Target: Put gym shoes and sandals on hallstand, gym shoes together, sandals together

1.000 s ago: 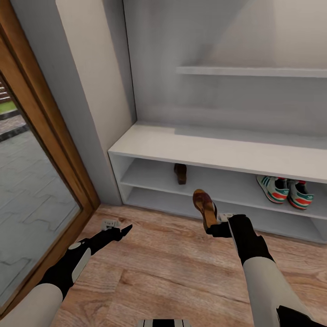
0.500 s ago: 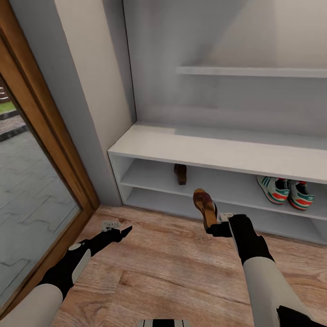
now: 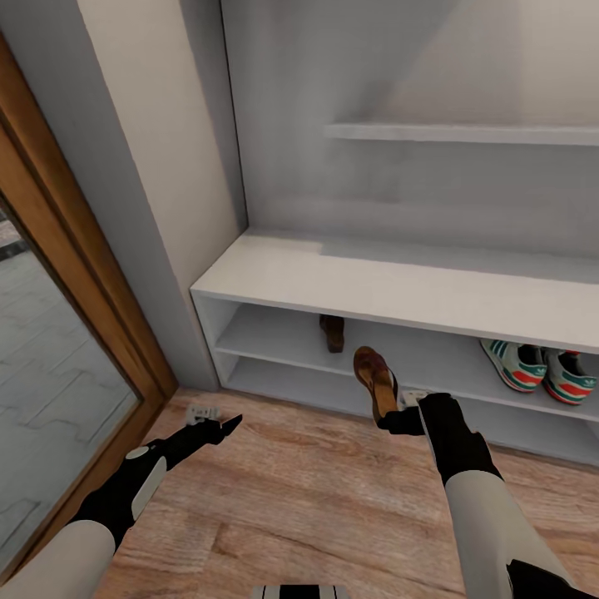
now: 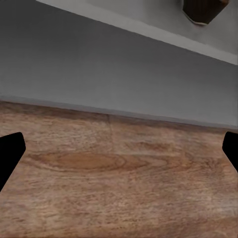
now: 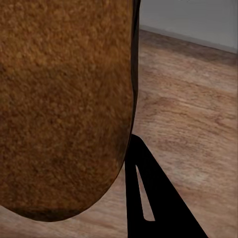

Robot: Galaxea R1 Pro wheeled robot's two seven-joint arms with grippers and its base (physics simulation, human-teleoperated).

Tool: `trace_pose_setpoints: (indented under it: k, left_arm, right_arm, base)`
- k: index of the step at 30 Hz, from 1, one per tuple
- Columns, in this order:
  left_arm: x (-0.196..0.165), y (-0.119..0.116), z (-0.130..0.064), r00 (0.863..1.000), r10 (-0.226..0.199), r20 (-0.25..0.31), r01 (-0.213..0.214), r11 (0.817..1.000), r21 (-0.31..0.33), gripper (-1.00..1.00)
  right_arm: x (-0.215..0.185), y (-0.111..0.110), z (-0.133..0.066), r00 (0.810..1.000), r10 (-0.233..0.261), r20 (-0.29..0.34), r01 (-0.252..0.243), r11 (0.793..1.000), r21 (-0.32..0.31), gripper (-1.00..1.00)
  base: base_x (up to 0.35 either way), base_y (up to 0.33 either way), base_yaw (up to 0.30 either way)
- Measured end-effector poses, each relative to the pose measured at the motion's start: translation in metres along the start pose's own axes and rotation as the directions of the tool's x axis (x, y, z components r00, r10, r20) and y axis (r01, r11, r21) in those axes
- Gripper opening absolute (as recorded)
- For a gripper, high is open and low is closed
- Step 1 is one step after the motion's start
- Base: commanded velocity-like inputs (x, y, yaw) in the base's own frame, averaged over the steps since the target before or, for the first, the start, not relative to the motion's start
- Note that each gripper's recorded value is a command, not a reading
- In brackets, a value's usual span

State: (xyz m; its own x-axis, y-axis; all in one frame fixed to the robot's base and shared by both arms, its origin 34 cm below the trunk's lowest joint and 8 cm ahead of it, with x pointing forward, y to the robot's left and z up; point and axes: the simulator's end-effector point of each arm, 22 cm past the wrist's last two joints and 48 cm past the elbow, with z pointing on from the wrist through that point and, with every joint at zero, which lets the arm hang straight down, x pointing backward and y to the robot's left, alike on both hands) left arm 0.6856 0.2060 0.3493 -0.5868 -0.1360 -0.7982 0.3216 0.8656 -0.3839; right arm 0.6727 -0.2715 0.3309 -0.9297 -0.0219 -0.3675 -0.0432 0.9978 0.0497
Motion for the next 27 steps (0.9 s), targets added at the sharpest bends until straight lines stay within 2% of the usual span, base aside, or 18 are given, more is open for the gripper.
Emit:
trace_pose_setpoints:
  k: [6,10,12,15,18,19,22,27]
  left_arm:
    - [0.011,-0.004,-0.001,1.000,-0.013,-0.022,0.013,1.000,0.019,1.00]
    - [0.013,-0.025,-0.001,1.000,-0.016,-0.024,0.018,0.994,0.109,1.00]
    - [0.013,-0.047,-0.001,1.000,-0.020,-0.023,0.025,0.981,0.195,1.00]
    - [0.016,-0.076,-0.006,0.999,-0.029,-0.028,0.036,0.949,0.314,1.00]
    - [0.019,-0.091,-0.012,0.999,-0.034,-0.036,0.045,0.924,0.381,1.00]
    - [0.020,-0.096,-0.014,0.999,-0.035,-0.038,0.048,0.914,0.404,1.00]
    - [0.020,-0.101,-0.016,0.999,-0.037,-0.040,0.050,0.904,0.424,1.00]
    - [0.020,-0.102,-0.016,0.999,-0.037,-0.040,0.050,0.902,0.428,1.00]
  right_arm:
    - [0.000,0.000,0.000,1.000,0.000,0.000,0.000,1.000,0.000,-1.00]
    - [0.000,0.000,0.000,1.000,0.000,0.000,0.000,1.000,0.000,-1.00]
    - [0.000,0.000,0.000,1.000,0.000,0.000,0.000,1.000,0.000,-1.00]
    - [0.000,0.000,0.000,1.000,0.000,0.000,0.000,1.000,0.000,-1.00]
    - [0.000,-0.002,0.000,1.000,-0.001,0.000,0.001,1.000,0.007,-1.00]
    - [0.000,-0.008,0.000,1.000,-0.004,-0.001,0.004,0.999,0.037,-1.00]
    - [0.000,-0.027,-0.001,1.000,-0.005,0.000,0.005,0.993,0.122,-1.00]
    - [0.000,-0.030,-0.002,1.000,0.000,0.002,0.000,0.991,0.135,-1.00]
  base:
    - [0.180,-0.030,0.000]
    - [0.069,-0.011,0.000]
    - [0.018,-0.003,0.000]
    - [0.006,-0.001,0.000]
    - [0.002,0.000,0.000]
    - [0.000,0.000,0.000]
    - [0.000,0.000,0.000]
    - [0.000,0.000,0.000]
